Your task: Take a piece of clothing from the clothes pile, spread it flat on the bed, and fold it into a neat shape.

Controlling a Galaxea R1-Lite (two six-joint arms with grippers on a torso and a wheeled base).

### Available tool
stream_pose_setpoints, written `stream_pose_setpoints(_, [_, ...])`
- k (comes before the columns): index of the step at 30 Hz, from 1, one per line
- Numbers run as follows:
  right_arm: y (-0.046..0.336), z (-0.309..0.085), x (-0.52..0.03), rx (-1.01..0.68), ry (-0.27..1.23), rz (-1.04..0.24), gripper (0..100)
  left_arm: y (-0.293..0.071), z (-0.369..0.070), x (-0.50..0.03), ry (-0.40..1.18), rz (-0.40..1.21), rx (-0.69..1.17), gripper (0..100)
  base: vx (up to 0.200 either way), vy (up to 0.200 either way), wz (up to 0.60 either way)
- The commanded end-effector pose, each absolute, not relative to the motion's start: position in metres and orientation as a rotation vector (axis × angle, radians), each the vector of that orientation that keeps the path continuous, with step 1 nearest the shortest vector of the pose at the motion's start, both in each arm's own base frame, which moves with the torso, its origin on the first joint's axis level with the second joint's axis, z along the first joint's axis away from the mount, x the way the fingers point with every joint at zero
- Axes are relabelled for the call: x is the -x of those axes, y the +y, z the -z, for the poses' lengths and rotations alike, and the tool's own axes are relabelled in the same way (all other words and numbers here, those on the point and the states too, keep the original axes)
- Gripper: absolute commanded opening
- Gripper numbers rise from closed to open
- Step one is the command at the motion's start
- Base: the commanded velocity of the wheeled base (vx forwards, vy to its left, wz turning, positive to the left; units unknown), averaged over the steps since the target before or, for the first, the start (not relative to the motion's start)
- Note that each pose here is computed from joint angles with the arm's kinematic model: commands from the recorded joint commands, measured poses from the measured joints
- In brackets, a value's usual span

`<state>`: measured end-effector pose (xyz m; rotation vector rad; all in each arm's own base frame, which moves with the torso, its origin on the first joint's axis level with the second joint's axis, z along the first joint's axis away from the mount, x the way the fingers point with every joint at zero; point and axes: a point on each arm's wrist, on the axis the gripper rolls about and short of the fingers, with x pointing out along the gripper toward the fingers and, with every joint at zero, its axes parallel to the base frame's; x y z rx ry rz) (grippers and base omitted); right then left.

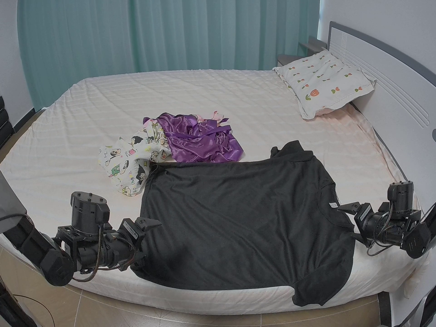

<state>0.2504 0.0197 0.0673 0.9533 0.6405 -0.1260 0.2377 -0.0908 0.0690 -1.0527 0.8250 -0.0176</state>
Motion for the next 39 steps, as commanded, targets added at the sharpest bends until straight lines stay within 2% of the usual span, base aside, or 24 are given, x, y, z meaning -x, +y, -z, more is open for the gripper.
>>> stream_pose_setpoints(1, [0.025,-0.072,-0.236,-0.953,0.645,0.098,100,-0.101,-0.056,-0.234,0.889,0.013,1.018,100,0.0,0.0,0.0])
stream_pose_setpoints(6, [0.025,-0.072,-0.236,-0.954,0.648,0.097,100,-0.11,-0.032,-0.24,0.926,-0.065,0.961,100,0.0,0.0,0.0])
stream_pose_setpoints(12, [0.025,-0.071,-0.235,-0.954,0.651,0.098,100,-0.111,-0.027,-0.234,0.949,-0.118,0.915,100,0.0,0.0,0.0])
stream_pose_setpoints(20, [0.025,-0.072,-0.234,-0.954,0.651,0.098,100,-0.095,-0.029,-0.227,0.91,-0.209,0.858,100,0.0,0.0,0.0])
stream_pose_setpoints(28, [0.027,-0.072,-0.233,-0.95,0.655,0.089,100,-0.058,-0.04,-0.231,0.817,-0.317,0.928,100,0.0,0.0,0.0])
stream_pose_setpoints(36, [0.027,-0.069,-0.232,-0.95,0.659,0.09,100,-0.052,-0.057,-0.225,0.759,-0.277,0.944,100,0.0,0.0,0.0])
stream_pose_setpoints(39, [0.027,-0.069,-0.231,-0.951,0.651,0.085,100,-0.057,-0.067,-0.224,0.756,-0.196,0.967,100,0.0,0.0,0.0])
